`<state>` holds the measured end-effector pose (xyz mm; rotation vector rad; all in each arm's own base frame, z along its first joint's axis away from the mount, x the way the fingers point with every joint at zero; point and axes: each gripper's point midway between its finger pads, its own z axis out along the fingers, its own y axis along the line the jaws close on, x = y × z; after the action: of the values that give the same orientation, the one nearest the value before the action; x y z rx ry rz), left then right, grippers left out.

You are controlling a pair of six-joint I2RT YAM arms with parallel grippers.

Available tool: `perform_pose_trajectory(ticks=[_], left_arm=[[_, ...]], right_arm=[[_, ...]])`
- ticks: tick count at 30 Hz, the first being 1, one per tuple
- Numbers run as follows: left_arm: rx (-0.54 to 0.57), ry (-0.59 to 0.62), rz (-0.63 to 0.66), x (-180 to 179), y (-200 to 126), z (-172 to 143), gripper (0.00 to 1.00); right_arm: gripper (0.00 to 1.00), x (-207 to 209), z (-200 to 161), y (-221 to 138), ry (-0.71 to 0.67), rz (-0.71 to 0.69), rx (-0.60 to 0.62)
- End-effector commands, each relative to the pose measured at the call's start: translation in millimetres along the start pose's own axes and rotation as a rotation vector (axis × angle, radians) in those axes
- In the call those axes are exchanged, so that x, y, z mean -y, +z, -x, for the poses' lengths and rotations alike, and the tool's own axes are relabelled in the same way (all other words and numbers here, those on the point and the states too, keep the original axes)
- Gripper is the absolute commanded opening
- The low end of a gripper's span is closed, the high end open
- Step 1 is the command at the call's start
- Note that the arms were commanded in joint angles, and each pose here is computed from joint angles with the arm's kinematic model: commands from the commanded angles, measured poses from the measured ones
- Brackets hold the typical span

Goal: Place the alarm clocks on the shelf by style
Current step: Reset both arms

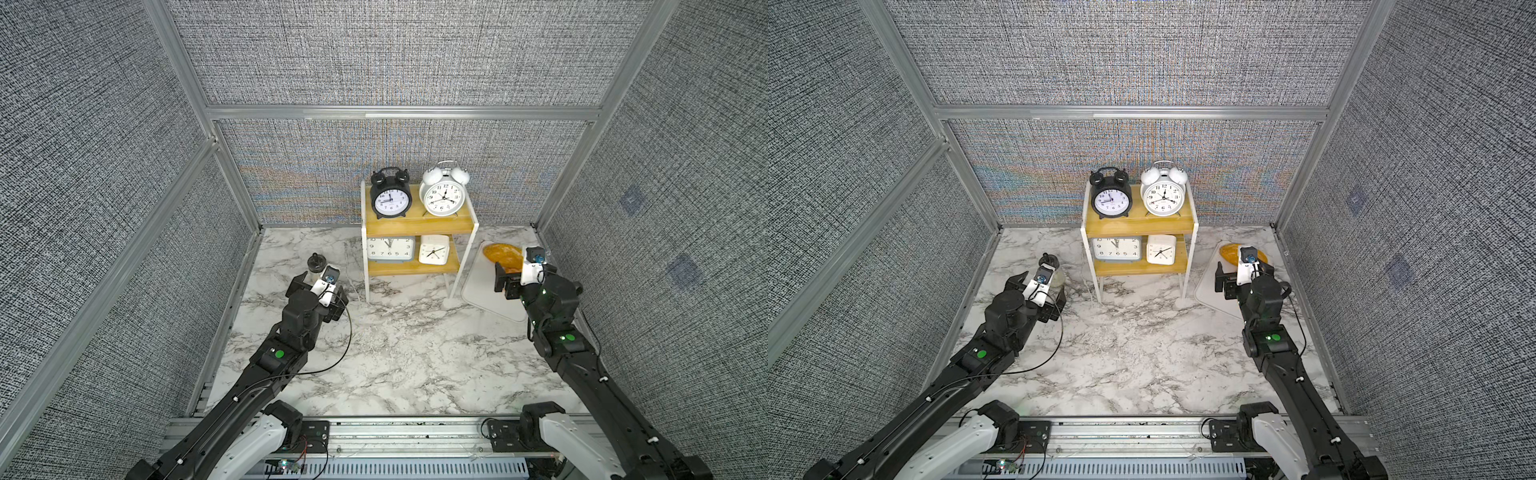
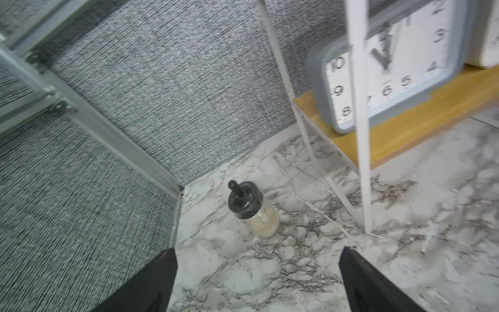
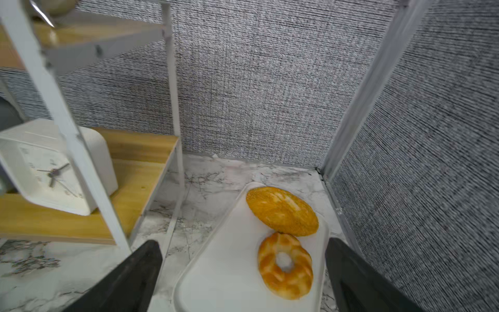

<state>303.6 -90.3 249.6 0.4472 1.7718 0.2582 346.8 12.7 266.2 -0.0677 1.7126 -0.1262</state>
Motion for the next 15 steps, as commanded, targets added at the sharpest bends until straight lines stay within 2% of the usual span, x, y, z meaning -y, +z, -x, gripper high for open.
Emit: perform_pose_trajectory(ticks=[1,7,15], left_arm=[[0.048,-0.152,0.222,-42,-7,1,0.99],[-0.004,-0.201,0.359,-62,-12,-39,0.99],[-0.051,-0.228,0.397,-65,0,-81,0.99]], right_arm=[[0.99,32,1,-7,0.075,-0.174,0.093],[0.99,53,-44,-17,0.135,-0.278,0.093],[0.99,62,-92,-11,0.155,-0.312,0.033]])
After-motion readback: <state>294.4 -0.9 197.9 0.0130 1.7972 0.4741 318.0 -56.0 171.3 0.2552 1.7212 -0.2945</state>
